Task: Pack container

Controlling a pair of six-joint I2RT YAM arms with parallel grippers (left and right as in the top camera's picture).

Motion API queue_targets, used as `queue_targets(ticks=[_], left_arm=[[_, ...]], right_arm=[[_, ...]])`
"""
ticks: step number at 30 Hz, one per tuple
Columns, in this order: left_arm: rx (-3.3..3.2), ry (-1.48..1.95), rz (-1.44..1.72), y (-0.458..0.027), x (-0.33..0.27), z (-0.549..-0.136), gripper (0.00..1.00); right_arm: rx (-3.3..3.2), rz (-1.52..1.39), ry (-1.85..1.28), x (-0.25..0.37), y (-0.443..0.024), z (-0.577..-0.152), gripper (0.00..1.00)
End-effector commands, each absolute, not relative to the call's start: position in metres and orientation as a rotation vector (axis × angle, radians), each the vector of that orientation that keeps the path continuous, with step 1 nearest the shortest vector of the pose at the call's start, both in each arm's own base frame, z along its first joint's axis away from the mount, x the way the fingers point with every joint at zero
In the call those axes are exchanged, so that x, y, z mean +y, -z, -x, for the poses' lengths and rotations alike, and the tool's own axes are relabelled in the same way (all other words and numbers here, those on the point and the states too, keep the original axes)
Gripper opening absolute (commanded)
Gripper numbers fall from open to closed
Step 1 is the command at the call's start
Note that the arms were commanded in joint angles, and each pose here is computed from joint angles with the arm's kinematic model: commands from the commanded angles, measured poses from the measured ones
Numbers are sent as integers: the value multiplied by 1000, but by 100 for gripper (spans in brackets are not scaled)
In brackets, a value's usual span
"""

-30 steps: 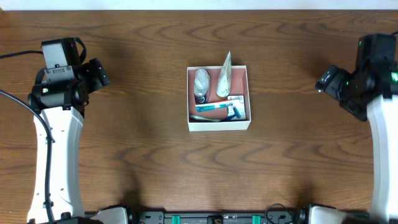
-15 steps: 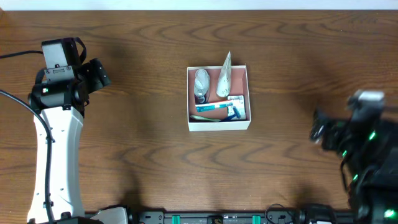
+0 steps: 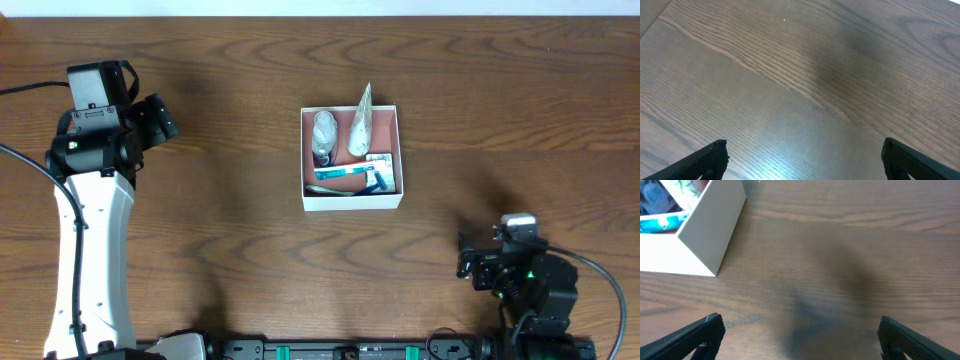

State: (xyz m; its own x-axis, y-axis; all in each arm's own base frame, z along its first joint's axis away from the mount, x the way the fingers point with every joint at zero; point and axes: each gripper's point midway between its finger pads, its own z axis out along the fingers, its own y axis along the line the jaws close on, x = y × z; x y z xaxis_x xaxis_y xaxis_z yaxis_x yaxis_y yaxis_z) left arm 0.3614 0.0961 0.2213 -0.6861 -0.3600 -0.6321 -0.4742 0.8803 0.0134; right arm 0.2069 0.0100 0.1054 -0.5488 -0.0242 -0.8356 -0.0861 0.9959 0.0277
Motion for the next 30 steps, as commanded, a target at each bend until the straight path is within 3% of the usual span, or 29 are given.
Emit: queue_targets(ticks=[1,30], left_arm=[[2383,-234,624,-224,99,-363,98],[2386,-230,622,-224,98,-363,98]], right_arm=[[2129,127,-110,18,-94,-206,99],[2090,137,-99,18,-90,-206,99]])
